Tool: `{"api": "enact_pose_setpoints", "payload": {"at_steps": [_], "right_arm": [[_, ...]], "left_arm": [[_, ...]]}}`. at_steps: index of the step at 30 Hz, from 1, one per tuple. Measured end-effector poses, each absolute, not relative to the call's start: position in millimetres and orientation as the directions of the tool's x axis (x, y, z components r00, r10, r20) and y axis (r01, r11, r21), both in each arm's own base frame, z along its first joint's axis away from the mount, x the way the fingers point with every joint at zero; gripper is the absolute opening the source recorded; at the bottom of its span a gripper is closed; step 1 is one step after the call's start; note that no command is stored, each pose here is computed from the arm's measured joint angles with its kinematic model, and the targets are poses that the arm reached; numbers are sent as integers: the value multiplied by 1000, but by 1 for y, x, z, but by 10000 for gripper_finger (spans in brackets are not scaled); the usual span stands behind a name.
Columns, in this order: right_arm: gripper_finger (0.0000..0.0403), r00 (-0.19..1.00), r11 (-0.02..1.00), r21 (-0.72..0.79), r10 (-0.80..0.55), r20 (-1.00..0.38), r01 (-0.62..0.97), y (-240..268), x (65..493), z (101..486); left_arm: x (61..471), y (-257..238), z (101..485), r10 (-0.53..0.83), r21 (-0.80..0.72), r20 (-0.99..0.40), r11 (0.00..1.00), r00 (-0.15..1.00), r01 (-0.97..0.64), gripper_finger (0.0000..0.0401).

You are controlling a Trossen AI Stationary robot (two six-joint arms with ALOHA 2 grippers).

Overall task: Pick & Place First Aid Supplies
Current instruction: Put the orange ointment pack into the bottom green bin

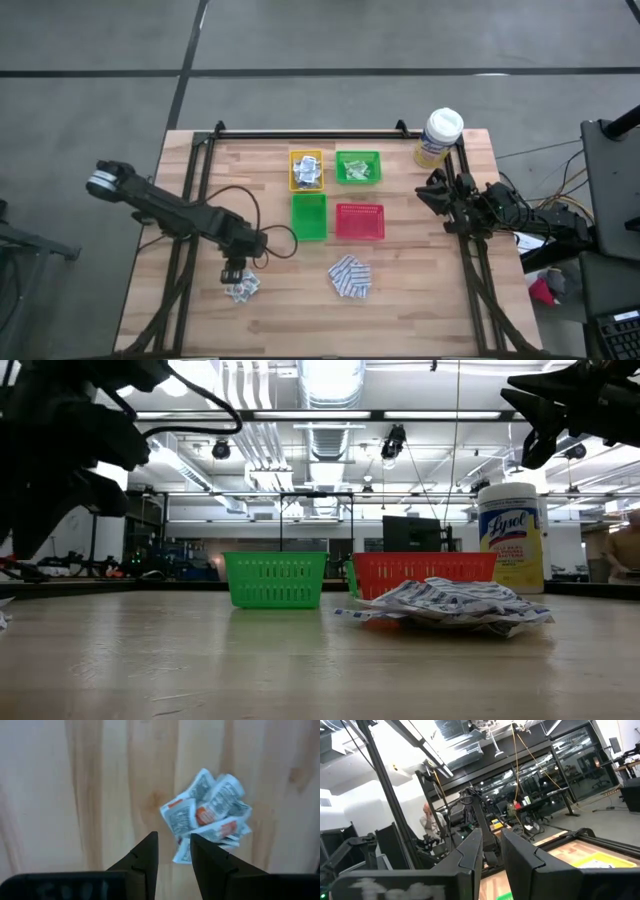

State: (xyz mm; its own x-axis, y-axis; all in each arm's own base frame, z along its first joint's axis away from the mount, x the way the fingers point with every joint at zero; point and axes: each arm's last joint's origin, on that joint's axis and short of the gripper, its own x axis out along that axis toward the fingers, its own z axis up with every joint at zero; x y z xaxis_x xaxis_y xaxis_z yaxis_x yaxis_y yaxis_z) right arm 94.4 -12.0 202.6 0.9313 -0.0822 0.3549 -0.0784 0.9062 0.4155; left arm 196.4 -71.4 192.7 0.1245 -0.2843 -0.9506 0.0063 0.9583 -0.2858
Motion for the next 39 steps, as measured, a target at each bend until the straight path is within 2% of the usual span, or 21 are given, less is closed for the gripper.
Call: {"api": "enact_pose_setpoints", "payload": {"at_steps": [8,15,23,29,39], "right_arm": [[81,935,906,417,-81,346,-76,-12,95,202],[86,942,894,441,-78,326,-79,-12,95,200],[73,942,894,441,-74,326,-82,-12,95,200],[68,943,889,450,-74,326,-86,-12,95,200],[83,942,889,450,-74,326,-86,-12,95,200]], "left_arm": [[205,-75,181,-283,-286,-950,958,130,-6,108],[197,-74,168,-287,-291,-954,956,86,-43,108],[201,-76,164,-319,-328,-934,944,158,-32,108],[196,-75,156,-312,-322,-940,944,137,-65,108],[196,-75,153,-311,-323,-938,945,154,-58,108]]}}
